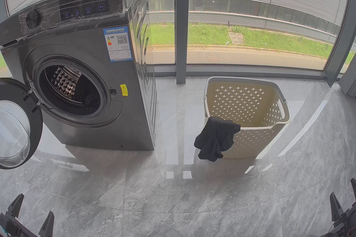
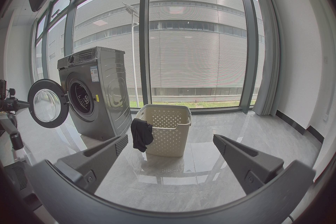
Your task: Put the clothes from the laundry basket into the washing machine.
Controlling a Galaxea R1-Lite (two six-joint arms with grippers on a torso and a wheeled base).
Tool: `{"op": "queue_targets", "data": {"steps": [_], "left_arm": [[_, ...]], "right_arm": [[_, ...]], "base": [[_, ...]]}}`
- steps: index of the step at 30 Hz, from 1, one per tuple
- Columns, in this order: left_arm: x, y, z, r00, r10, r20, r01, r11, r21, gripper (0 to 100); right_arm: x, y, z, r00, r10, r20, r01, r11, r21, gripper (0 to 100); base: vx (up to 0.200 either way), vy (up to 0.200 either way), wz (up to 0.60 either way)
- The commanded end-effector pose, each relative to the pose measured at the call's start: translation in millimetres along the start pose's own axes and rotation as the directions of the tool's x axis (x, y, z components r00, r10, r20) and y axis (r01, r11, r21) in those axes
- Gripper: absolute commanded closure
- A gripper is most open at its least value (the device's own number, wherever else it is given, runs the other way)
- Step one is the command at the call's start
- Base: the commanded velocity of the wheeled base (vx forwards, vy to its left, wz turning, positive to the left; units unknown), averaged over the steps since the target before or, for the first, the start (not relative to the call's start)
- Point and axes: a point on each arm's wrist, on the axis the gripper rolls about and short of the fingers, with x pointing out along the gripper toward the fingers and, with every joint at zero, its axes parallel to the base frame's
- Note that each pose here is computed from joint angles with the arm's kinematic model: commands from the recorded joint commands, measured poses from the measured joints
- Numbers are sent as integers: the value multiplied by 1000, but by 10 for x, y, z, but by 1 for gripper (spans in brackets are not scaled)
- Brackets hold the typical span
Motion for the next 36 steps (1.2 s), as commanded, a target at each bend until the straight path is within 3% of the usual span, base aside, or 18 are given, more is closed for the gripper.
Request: {"op": "queue_targets", "data": {"steps": [1, 4, 22, 28, 36], "left_arm": [[3, -2, -53, 1000, -1, -1, 1, 1000, -1, 0], [3, -2, -54, 1000, -1, -3, 1, 1000, 1, 0], [3, -1, -53, 1000, 2, -2, -2, 1000, -7, 0], [3, -1, -53, 1000, 2, -2, -2, 1000, -7, 0], [3, -1, -54, 1000, 2, -3, -2, 1000, -9, 0]], "right_arm": [[-1, 0, -48, 1000, -2, 0, 2, 1000, 0, 0], [-1, 1, -48, 1000, 0, 0, 0, 1000, 0, 0], [-1, 1, -48, 1000, 0, 0, 0, 1000, 0, 0], [-1, 1, -48, 1000, 0, 0, 0, 1000, 0, 0], [-1, 0, -48, 1000, 1, 0, -1, 1000, 0, 0]], "base": [[0, 0, 0], [0, 0, 0], [200, 0, 0], [0, 0, 0], [0, -200, 0]]}}
